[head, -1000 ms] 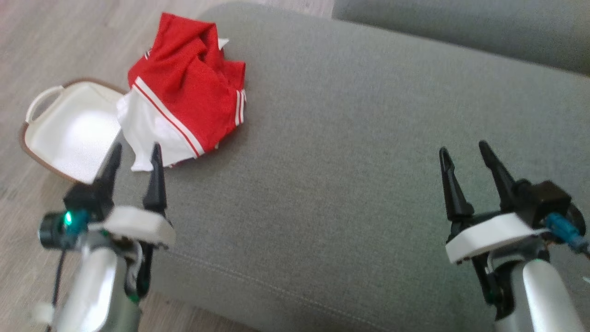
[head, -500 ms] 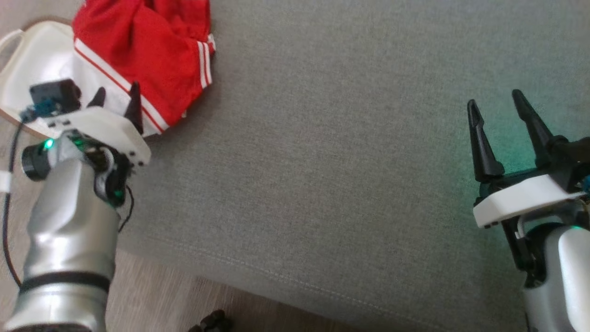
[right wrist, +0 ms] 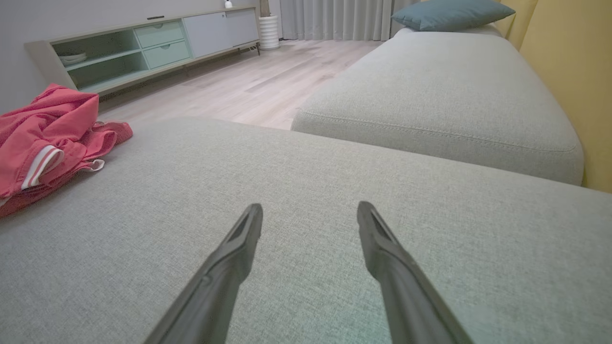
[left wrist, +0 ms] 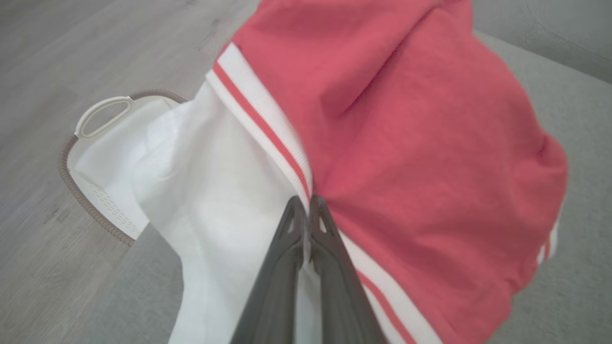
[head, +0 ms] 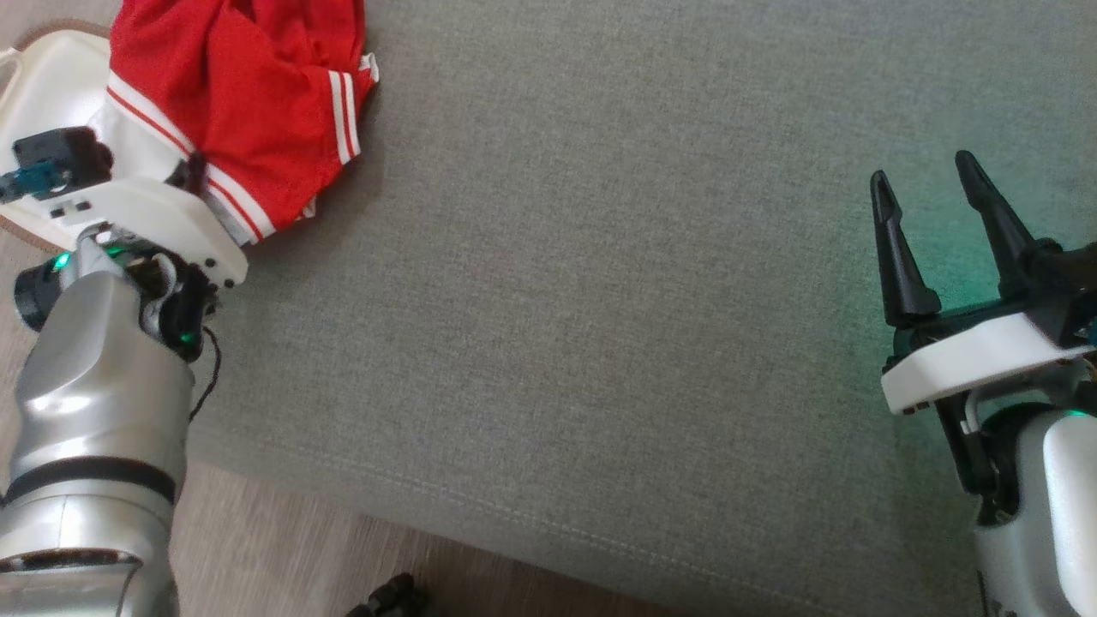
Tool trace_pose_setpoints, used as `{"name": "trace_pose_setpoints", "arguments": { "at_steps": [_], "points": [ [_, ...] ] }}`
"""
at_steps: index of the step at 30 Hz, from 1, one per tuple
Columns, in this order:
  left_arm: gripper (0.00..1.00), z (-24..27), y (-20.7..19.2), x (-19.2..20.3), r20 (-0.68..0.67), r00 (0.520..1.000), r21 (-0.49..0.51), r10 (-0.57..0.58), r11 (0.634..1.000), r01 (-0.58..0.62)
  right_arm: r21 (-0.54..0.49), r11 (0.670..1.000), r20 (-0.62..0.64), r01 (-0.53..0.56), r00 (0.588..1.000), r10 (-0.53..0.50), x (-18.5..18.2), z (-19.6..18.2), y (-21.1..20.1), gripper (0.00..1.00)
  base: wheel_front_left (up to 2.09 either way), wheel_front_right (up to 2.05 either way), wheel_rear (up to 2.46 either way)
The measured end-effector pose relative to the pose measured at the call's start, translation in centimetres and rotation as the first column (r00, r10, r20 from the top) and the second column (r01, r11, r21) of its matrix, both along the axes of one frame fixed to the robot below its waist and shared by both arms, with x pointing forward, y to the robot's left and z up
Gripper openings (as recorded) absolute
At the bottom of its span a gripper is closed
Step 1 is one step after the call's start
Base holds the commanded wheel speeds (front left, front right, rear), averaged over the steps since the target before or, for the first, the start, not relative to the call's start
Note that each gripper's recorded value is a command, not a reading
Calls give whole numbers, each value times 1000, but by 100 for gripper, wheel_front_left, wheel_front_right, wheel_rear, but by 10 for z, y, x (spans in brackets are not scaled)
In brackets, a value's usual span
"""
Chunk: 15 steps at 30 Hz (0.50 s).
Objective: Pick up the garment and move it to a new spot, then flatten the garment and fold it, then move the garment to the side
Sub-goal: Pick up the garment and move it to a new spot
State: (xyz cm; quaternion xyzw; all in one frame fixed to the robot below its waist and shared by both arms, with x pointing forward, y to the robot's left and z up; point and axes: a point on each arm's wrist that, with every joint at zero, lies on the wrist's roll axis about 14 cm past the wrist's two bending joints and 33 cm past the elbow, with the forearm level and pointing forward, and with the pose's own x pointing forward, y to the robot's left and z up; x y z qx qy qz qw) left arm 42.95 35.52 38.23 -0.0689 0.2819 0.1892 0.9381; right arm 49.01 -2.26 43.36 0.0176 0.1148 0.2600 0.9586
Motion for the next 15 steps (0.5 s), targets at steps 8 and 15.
{"name": "trace_pose_setpoints", "arguments": {
  "at_steps": [8, 15],
  "points": [
    [0, 68, 24, 6, 240, 971, 172, -8, 985, -34, 33, 999, 85, 20, 996, -23, -6, 37, -1, 100, 0, 0, 0],
    [0, 154, 22, 7, 464, 881, 270, -90, 962, -44, 61, 997, 140, 48, 989, -56, -30, 69, -7, 100, 0, 0, 0]
  ]
}}
